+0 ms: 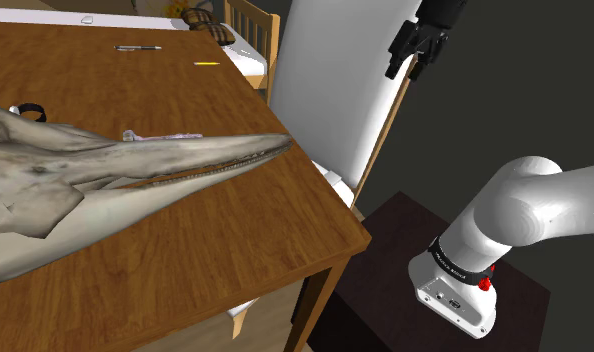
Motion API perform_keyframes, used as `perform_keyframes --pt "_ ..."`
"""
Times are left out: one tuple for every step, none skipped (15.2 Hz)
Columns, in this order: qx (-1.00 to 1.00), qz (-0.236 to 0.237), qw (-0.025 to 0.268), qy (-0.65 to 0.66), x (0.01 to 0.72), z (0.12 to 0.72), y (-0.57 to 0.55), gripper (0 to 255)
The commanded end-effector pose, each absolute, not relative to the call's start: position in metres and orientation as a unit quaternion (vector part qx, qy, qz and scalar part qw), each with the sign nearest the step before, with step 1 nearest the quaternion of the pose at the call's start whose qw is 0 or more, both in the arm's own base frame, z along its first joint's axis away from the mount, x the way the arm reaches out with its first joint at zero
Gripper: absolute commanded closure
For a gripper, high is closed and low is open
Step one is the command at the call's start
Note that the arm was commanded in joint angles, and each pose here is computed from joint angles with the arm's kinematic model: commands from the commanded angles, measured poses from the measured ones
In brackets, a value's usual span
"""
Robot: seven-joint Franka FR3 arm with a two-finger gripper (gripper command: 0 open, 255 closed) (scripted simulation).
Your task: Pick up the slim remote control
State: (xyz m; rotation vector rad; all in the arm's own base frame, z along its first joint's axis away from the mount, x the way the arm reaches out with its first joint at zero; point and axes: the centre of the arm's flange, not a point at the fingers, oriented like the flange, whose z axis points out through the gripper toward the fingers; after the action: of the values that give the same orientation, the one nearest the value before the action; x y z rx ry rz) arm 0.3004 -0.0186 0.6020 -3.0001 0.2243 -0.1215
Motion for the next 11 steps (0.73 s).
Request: perform_keyframes --pt "-0.994 -0.04 0.065 0.074 0.3 0.602 -0.019 0" --pt "-0.993 -0.039 0.063 0.092 0.305 0.59 -0.015 0" --pt "-0.991 -0.038 0.061 0.11 0.31 0.578 -0.011 0" --pt "-0.989 -0.037 0.059 0.127 0.315 0.566 -0.008 0" --pt "-0.987 -0.036 0.057 0.145 0.319 0.554 -0.005 0" --pt "-0.985 -0.034 0.055 0.163 0.324 0.542 -0.002 0" --pt "-0.982 -0.033 0.052 0.18 0.329 0.53 0.001 0" --pt "-0.979 -0.032 0.05 0.198 0.334 0.518 0.003 0" --pt "-0.975 -0.031 0.048 0.215 0.339 0.506 0.005 0" --pt "-0.971 -0.029 0.046 0.232 0.344 0.493 0.008 0" --pt "-0.967 -0.028 0.043 0.249 0.349 0.481 0.009 0"
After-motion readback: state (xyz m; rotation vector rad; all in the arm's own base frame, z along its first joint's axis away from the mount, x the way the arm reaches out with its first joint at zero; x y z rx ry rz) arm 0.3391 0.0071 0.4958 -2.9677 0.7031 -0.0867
